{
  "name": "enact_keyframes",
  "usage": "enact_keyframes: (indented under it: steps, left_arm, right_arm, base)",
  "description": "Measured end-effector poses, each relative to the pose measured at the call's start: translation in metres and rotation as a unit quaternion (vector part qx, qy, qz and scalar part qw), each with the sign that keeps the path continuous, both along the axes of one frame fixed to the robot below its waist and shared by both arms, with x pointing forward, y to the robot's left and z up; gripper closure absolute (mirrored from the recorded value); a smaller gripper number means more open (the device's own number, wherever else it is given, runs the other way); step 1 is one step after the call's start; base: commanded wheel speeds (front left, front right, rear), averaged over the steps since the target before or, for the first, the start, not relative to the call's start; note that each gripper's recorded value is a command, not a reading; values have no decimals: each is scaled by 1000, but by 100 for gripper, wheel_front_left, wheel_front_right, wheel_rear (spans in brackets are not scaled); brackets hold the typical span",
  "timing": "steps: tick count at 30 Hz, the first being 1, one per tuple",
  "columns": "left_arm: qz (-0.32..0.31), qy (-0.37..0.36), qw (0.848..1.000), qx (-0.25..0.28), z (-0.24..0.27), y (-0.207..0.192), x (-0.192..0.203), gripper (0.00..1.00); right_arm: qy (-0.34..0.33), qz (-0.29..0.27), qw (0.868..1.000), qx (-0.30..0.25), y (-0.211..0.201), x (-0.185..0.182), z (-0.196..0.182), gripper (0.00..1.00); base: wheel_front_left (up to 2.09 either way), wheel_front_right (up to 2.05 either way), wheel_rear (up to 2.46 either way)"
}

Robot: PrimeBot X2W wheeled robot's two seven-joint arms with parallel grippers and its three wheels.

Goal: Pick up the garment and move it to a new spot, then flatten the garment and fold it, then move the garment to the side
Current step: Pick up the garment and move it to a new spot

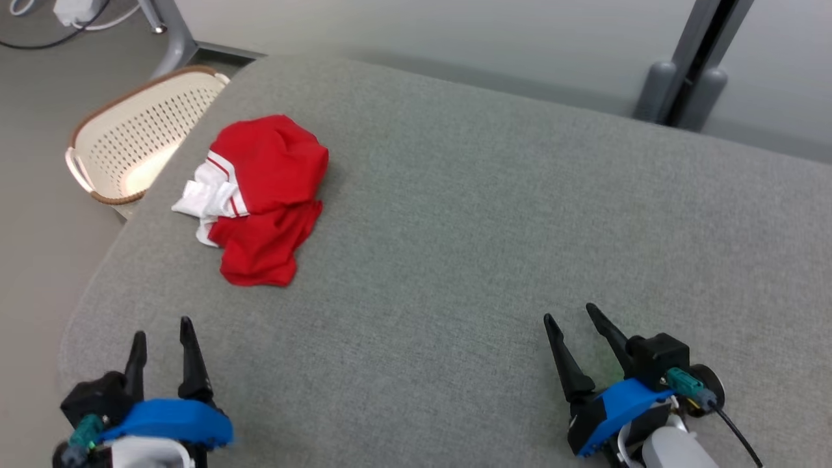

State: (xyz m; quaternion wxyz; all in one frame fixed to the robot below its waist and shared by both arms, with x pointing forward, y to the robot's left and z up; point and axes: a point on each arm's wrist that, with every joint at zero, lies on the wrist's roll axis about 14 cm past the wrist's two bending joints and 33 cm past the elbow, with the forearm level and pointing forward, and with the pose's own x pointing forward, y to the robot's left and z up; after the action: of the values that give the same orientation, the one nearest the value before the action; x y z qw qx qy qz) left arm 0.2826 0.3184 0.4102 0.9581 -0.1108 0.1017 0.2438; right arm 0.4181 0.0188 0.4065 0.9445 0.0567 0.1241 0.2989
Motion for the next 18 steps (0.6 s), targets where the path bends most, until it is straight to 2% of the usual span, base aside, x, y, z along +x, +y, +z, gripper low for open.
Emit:
enact_keyframes:
  steps: [9,13,18]
  left_arm:
    - [-57,-16,997,46,24,29,102,0]
    - [-89,-5,995,41,18,28,141,0]
    - [-103,45,994,14,-6,32,161,0]
  right_arm:
    - [5,-19,1000,3,-10,29,-19,0]
    - [4,-31,999,10,-15,40,-24,0]
    - [5,-46,999,9,-25,47,-30,0]
  base:
    - [0,0,0]
    - [0,0,0]
    - [0,0,0]
